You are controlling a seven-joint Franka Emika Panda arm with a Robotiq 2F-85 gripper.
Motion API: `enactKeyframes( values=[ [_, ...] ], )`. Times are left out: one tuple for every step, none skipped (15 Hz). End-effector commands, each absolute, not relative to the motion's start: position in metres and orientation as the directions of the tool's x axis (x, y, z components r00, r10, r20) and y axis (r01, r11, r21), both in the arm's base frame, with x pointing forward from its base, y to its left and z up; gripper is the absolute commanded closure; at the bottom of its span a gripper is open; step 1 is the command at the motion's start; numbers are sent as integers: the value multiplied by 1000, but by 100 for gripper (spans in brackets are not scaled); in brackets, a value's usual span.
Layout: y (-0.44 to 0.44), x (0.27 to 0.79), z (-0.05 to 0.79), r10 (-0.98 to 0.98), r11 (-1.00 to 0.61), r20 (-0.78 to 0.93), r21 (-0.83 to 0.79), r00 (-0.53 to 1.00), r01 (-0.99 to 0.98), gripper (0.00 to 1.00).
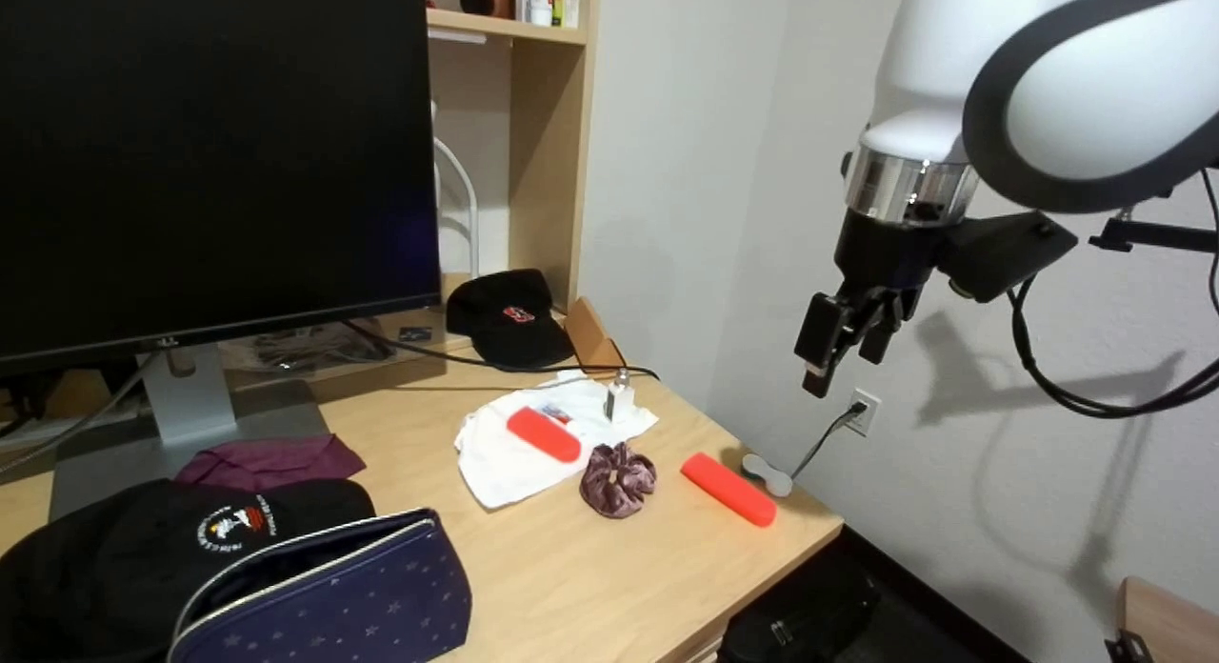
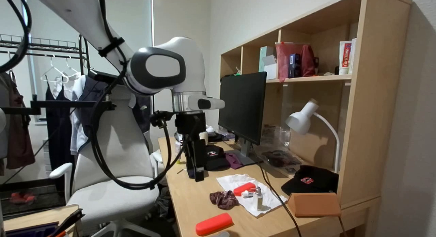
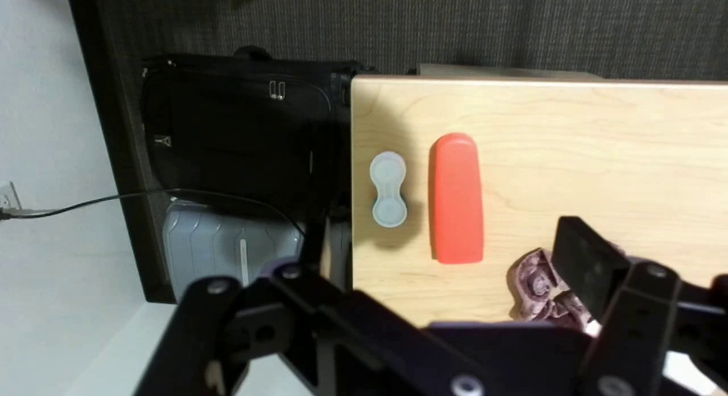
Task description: Move the white object to the right
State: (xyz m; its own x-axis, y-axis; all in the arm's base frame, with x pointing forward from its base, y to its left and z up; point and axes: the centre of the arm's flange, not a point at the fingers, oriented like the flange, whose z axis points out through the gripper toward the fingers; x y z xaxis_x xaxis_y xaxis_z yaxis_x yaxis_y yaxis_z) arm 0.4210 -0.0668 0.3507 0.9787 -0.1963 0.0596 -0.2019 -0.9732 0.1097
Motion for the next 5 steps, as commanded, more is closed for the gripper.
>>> enactKeyframes(
  values=[
    [-62, 420, 357, -192, -974, 63, 109, 979, -198, 0],
    [-62, 420, 358, -190, -974, 66, 110, 979, -197, 0],
    [-63, 420, 356, -193, -974, 63, 112, 979, -199, 0],
    [-65, 420, 354, -198, -973, 59, 112, 979, -203, 0],
    [-66, 420, 353, -201, -972, 56, 113, 978, -206, 0]
  ],
)
